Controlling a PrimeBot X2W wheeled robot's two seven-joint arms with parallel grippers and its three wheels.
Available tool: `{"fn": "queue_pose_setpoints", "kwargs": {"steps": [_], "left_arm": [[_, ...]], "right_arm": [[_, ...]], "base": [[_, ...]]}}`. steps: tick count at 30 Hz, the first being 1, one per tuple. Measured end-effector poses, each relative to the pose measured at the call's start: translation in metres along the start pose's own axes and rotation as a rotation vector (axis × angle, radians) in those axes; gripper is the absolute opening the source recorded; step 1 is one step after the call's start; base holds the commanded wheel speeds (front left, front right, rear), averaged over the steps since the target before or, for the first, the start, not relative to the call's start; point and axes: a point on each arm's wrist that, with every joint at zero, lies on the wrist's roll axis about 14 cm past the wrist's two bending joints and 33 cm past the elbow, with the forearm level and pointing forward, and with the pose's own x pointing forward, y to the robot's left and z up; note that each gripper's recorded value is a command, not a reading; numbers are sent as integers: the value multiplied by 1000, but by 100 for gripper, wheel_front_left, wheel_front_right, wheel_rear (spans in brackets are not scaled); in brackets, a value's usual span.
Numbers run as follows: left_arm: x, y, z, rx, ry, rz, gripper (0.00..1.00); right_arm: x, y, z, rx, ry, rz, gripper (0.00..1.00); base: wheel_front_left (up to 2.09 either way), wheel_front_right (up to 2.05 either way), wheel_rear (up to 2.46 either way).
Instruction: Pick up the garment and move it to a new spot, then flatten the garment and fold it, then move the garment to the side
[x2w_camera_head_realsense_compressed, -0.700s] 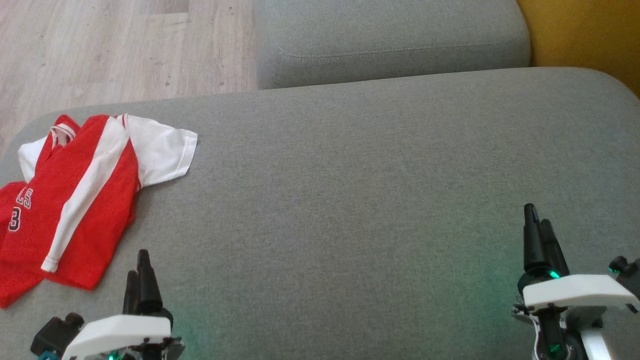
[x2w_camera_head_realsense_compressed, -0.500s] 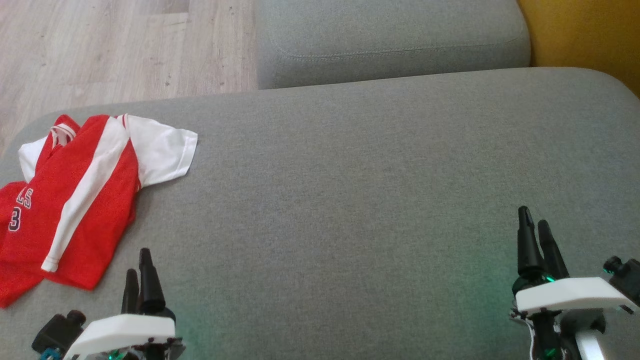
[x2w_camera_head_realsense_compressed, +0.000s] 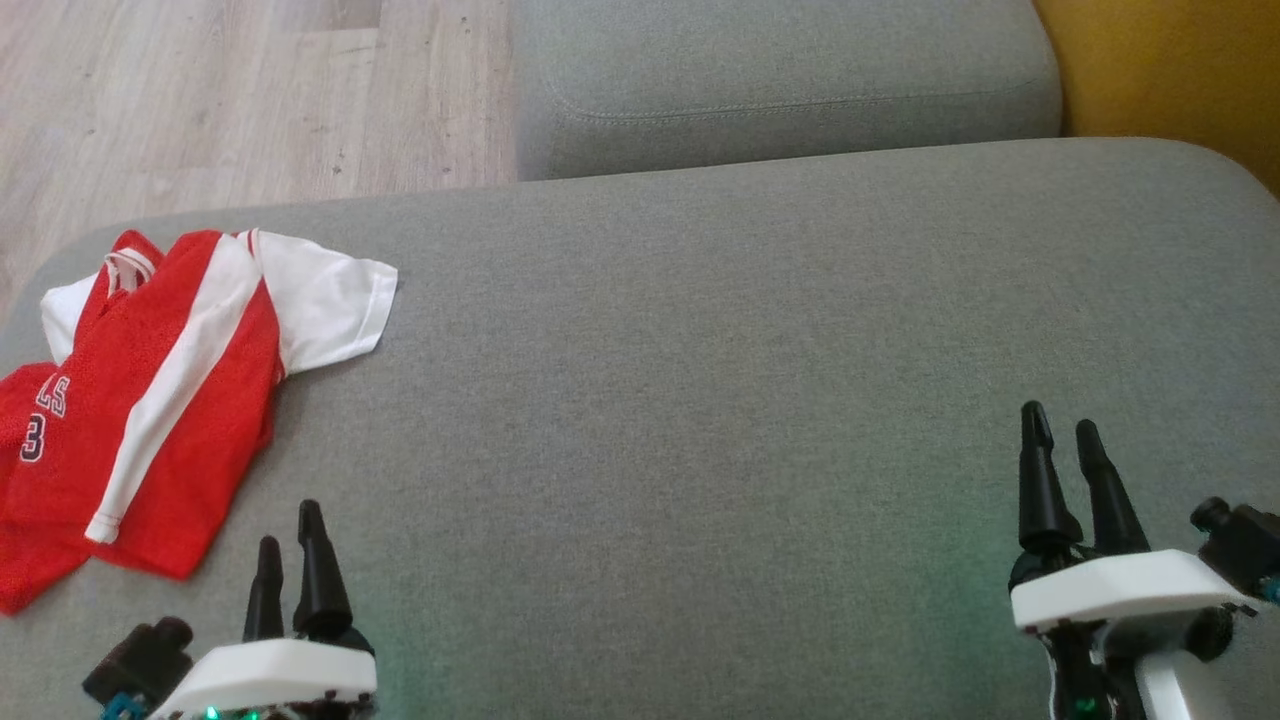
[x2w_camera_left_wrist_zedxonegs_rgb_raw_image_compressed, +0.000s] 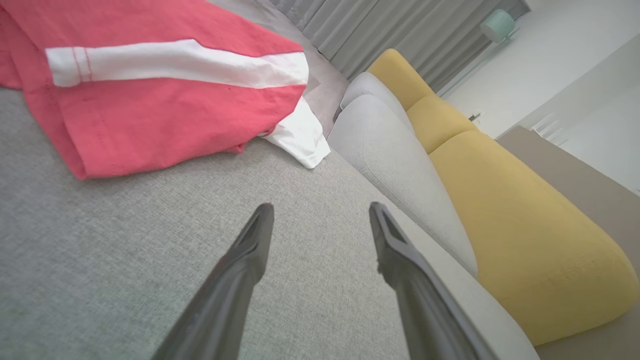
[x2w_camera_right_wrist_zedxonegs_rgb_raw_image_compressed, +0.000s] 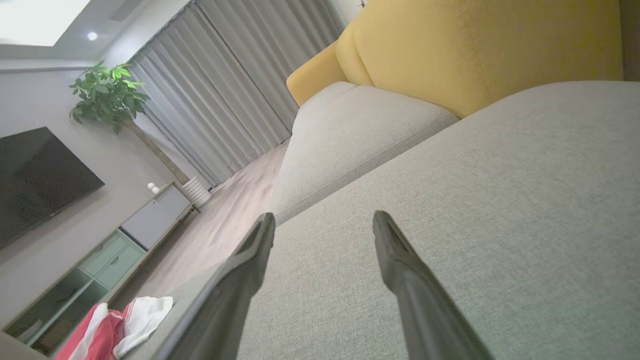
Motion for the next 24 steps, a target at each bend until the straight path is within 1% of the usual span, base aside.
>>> {"fn": "queue_pose_setpoints", "kwargs": {"steps": [13,24], "left_arm": [[-1,1,-4,186,2,-10,100],[-1,0,-4,352,-4,-31,100]], "right_arm": [[-1,3,-3,-191,1,22,100],[-5,0,-13,-315,23,27,100]], "base": [[0,0,0],[0,0,0]]}}
